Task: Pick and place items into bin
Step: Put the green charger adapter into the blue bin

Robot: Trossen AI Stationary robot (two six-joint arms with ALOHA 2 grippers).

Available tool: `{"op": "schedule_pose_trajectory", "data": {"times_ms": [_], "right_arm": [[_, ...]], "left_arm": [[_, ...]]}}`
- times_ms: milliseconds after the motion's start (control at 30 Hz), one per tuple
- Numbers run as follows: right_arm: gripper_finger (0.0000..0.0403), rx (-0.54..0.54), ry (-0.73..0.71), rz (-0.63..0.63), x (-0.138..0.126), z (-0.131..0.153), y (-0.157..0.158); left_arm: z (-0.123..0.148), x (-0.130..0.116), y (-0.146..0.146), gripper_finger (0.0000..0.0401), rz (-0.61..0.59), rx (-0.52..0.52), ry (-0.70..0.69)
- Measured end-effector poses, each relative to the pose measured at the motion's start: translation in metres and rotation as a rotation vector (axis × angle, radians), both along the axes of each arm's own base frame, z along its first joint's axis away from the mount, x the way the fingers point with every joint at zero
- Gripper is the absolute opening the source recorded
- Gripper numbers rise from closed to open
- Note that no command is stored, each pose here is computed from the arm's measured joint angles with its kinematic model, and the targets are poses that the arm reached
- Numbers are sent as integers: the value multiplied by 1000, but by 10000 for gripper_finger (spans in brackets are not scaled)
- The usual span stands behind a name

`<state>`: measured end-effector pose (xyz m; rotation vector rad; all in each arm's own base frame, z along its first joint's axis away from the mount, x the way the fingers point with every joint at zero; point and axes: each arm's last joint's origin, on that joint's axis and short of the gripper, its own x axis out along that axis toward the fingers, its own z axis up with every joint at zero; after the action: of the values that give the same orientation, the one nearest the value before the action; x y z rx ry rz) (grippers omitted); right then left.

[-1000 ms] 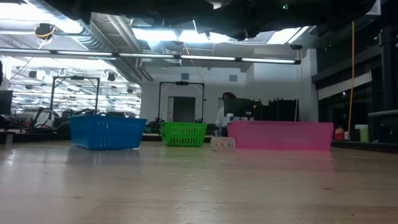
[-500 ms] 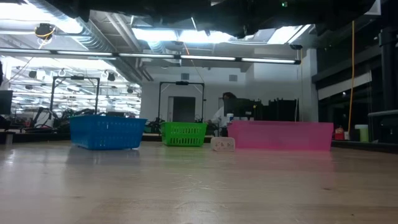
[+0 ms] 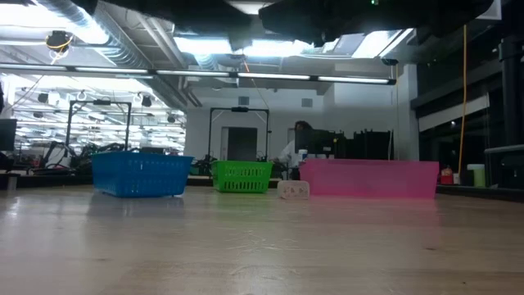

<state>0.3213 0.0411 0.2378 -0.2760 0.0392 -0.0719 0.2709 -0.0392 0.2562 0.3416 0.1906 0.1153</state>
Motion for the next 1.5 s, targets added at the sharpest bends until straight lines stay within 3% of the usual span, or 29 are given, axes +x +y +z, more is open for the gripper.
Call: {"op": "schedule_pose_trajectory", "data": {"times_ms": [133,300,400,633,933,1500], "right_arm": [[187,-9,39,-37,-5,3,-2],[173,-11,60,-36,-13,12,-2],[136,-7,86,-36,-17,13,-3],[11,28,154,-42,-18,6,-3],[2,42,184,1,-12,-5,1],[1,36,133,12,4,-24,3]], "left_arm": [[2,-7,4,145,86,19,33],[1,-13,5,145,109,6,80],[-1,-17,6,145,121,-20,125],[-12,-26,8,145,207,-73,247],[-30,-39,5,145,336,-155,397],[-42,-50,20,145,476,-288,528]]}}
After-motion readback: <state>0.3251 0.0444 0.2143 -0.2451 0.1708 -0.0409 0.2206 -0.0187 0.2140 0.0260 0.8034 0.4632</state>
